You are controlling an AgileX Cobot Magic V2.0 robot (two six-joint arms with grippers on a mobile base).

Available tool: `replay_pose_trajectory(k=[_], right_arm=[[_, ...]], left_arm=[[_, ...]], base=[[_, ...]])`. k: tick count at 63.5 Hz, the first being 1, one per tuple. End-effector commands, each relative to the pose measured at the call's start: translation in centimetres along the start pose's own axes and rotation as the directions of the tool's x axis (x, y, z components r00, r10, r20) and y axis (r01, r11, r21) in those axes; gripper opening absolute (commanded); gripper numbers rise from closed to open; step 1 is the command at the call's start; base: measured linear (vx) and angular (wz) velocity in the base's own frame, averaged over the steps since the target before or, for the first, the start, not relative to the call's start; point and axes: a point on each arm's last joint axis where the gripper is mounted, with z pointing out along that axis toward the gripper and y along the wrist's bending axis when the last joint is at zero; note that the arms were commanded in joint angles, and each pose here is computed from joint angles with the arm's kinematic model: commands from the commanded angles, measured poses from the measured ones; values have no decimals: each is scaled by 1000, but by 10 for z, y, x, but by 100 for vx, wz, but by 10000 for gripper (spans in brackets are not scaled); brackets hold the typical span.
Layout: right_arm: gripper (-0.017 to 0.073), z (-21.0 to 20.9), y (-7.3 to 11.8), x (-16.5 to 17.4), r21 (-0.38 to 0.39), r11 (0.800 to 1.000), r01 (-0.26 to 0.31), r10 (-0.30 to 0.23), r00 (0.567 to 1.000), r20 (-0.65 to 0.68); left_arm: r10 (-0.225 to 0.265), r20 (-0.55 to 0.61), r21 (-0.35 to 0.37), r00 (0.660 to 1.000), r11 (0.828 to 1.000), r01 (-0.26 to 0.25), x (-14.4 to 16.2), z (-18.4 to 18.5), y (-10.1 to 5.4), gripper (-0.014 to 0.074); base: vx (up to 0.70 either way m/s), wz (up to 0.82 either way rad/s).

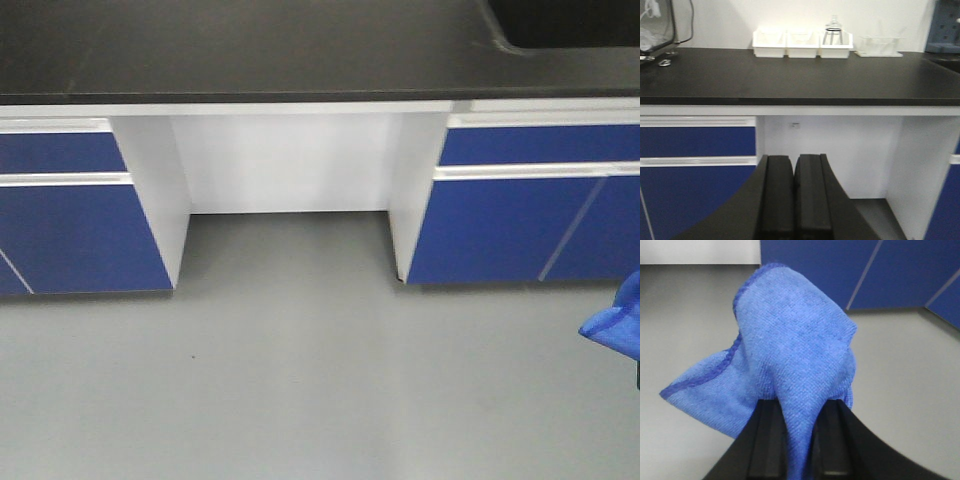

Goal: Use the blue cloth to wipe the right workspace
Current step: 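Hold the blue cloth in the right gripper while the base drives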

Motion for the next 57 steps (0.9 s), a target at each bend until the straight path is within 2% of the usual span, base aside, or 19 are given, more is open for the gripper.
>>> replay_pose_trajectory(k=[1,57], right_arm=[[-4,-6,-1,-12,5,1000,13,-13,996,85],[-4,-6,-2,-6,18,1000,13,-13,1000,11]], left_arm=[[-8,64,19,998,1000,7,2,0,-1,-6],[-8,64,19,998,1000,7,2,0,-1,-6]], base=[[-31,-36],[-21,-55]])
